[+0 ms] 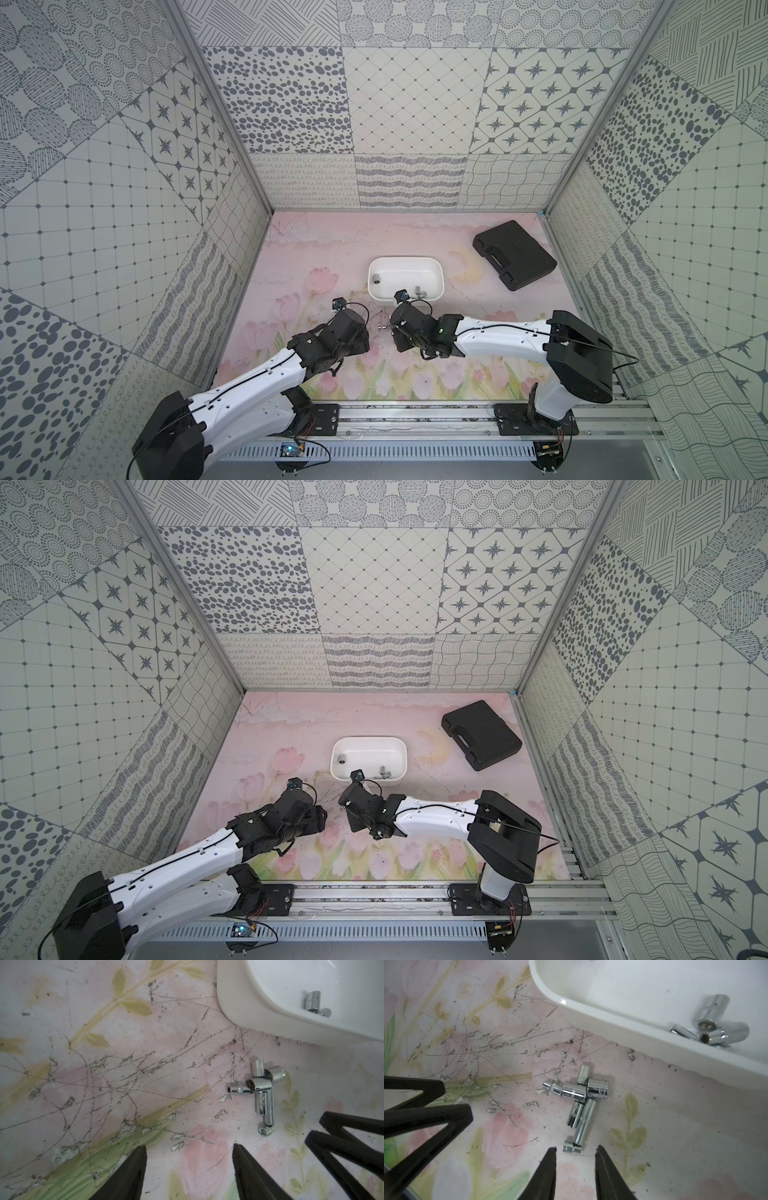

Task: Put the socket on the desktop into the storage box
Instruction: Pick up the socket head from the center of the board.

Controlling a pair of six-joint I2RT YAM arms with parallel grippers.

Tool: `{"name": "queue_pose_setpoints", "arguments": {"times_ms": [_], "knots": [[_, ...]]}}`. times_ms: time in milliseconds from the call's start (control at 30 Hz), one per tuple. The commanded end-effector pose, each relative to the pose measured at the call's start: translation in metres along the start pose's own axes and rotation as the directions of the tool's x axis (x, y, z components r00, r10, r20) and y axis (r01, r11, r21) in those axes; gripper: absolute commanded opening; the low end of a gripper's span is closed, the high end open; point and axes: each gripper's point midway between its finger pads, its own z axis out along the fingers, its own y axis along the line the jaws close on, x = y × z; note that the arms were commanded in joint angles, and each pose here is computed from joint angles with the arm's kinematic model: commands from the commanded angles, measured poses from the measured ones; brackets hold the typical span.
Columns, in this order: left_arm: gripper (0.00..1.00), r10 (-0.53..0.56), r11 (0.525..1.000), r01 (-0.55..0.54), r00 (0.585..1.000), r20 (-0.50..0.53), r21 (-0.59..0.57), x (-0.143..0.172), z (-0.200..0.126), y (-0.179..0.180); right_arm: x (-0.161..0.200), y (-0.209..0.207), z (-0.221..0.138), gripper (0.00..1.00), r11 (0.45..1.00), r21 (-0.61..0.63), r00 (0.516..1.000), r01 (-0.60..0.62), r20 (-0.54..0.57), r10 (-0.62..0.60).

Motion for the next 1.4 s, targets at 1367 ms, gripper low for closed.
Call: {"name": "queue_pose_setpoints", "arguments": {"times_ms": [1367], "knots": [[0.71, -0.002, 1.0, 0.004, 0.996, -0.09, 0.016, 0.005, 0.024, -0.021, 0.004, -0.025, 0.038, 0.25, 0.985, 0.155, 0.997, -0.074, -0.009, 0.077]]}}
